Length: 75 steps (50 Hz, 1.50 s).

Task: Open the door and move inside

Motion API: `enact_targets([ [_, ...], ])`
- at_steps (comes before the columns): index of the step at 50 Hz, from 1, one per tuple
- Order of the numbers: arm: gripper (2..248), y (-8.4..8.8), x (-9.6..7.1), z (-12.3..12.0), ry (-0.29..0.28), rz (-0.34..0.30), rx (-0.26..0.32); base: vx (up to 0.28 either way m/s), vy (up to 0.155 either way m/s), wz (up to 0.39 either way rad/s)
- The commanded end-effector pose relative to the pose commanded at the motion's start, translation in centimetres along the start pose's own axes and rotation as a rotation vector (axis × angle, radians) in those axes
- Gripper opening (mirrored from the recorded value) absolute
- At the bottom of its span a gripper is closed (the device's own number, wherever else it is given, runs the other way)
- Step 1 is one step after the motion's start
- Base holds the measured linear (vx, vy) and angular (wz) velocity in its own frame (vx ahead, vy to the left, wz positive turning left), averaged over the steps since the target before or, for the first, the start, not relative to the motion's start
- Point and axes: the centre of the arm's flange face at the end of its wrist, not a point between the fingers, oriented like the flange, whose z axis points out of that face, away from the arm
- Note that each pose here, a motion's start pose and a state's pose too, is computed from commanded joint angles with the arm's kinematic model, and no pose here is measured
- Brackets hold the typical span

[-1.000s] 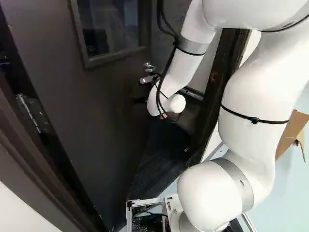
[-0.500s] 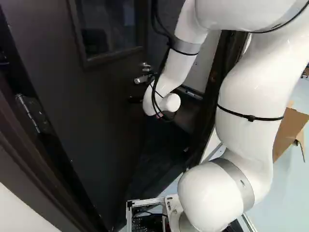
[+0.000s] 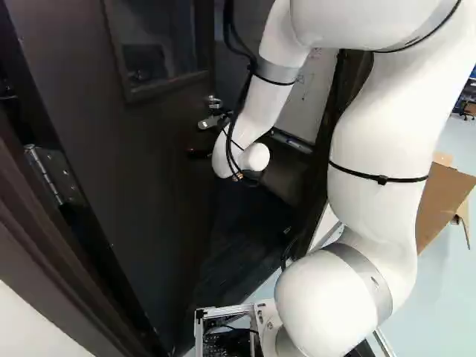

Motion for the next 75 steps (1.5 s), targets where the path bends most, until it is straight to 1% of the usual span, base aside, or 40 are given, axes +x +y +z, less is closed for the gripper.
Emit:
enact_targets([
  [21, 247, -2.1, 0.7, 1.8, 0.010, -0.015, 0.045, 0.000, 0.000, 0.000],
  [63, 247, -6.0, 2.2, 5.8, 0.034, 0.008, 0.073, 0.000, 0.000, 0.000],
  [75, 247, -7.4, 2.6, 6.9, 0.042, 0.005, 0.093, 0.000, 0.000, 0.000],
])
